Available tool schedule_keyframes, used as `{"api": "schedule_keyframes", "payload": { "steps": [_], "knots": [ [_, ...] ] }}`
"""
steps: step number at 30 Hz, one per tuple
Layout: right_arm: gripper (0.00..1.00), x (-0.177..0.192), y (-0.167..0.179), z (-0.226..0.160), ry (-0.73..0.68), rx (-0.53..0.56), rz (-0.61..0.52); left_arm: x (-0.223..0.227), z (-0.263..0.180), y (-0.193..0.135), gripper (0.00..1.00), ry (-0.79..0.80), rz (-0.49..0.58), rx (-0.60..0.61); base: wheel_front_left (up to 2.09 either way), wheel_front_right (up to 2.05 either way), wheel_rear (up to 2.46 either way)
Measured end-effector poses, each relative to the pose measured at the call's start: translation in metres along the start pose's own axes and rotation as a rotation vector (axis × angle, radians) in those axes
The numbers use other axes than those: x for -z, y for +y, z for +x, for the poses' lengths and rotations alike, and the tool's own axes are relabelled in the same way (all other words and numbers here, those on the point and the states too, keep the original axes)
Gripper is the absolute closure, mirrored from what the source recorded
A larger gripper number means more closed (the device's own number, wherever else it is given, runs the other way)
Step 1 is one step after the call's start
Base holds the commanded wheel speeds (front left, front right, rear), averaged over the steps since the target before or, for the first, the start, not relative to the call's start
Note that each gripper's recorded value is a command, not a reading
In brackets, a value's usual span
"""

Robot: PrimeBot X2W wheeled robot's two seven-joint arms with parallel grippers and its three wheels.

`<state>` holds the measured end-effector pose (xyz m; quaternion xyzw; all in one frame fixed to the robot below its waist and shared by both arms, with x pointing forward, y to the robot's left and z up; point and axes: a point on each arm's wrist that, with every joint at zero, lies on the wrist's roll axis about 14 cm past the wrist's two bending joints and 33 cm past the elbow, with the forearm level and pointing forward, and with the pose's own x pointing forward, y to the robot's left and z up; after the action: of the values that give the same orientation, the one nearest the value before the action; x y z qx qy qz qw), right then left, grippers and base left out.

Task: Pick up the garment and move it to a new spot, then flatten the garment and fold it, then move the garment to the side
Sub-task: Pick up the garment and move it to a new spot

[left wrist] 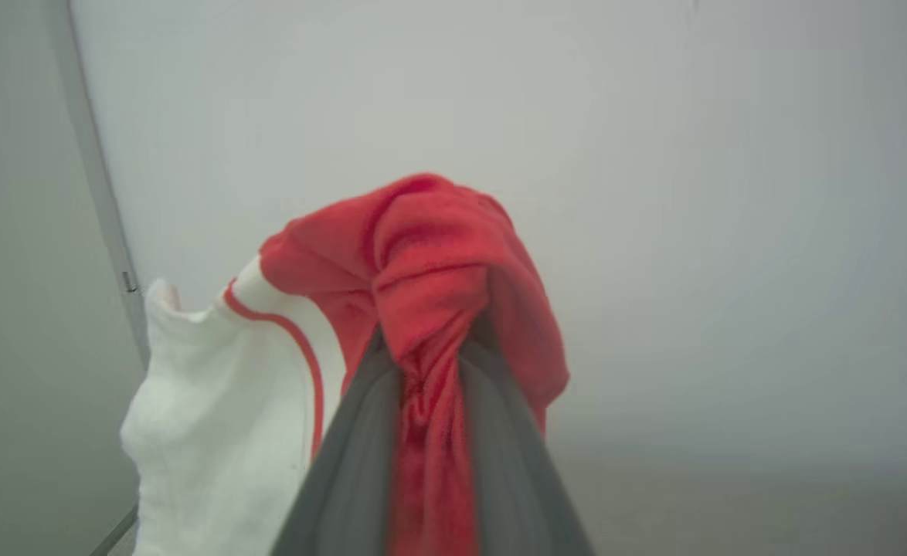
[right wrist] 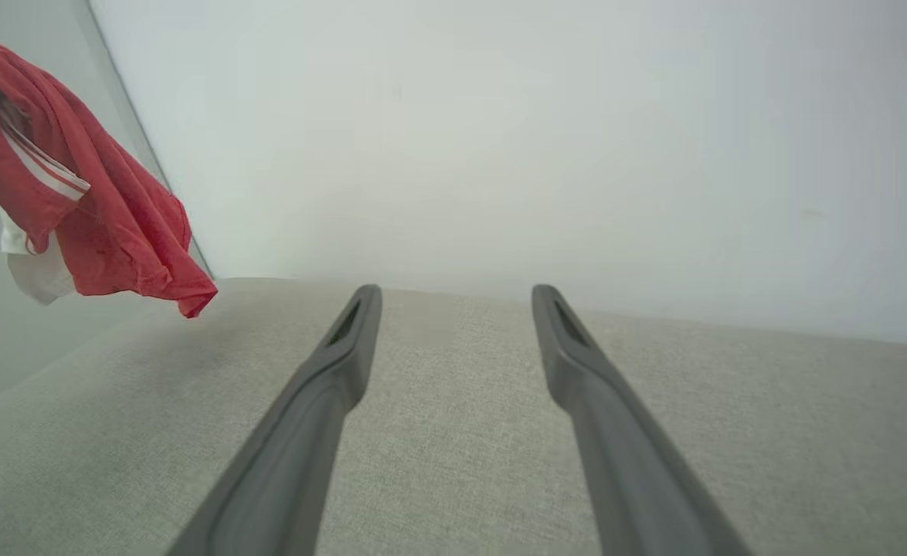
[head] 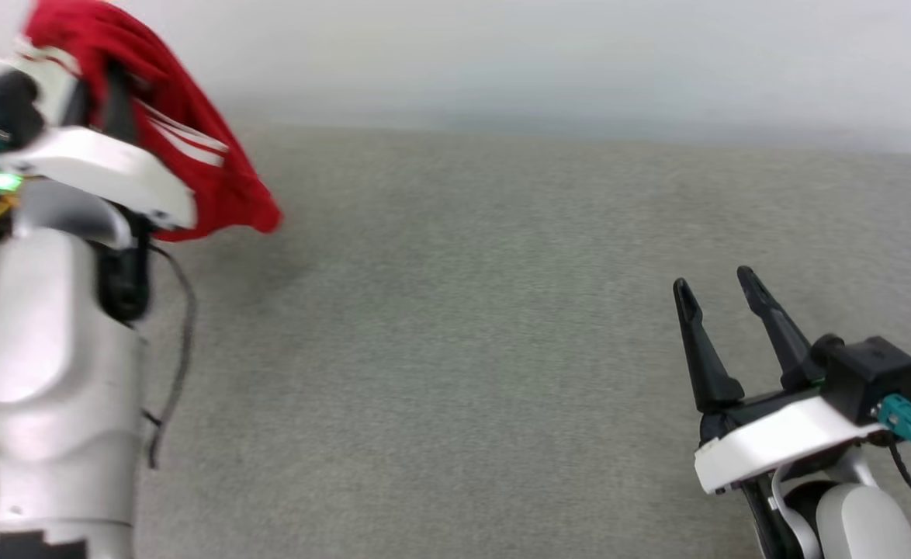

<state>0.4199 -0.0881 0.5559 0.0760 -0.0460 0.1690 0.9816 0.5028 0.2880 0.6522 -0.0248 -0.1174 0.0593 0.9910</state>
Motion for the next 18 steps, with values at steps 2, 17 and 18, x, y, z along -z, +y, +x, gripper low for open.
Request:
{"api": "schedule_keyframes", "payload": {
  "steps": [2,17,18],
  "knots": [
    [0.0,-0.003,-0.007,-0.01,-0.001,0.027,-0.006,0.007,-0.002,-0.036,1.0,0.014,-0.03,0.076,0.0,0.0,0.0],
    [0.0,-0.005,-0.073,-0.082,0.012,0.281,0.001,0.13,-0.122,-0.277,1.0,0.397,-0.209,0.66,0.0,0.0,0.0],
    [0.0,-0.003,-0.074,-0.082,0.018,0.285,0.002,0.143,-0.136,-0.281,1.0,0.443,-0.207,0.677,0.0,0.0,0.0]
  ]
}}
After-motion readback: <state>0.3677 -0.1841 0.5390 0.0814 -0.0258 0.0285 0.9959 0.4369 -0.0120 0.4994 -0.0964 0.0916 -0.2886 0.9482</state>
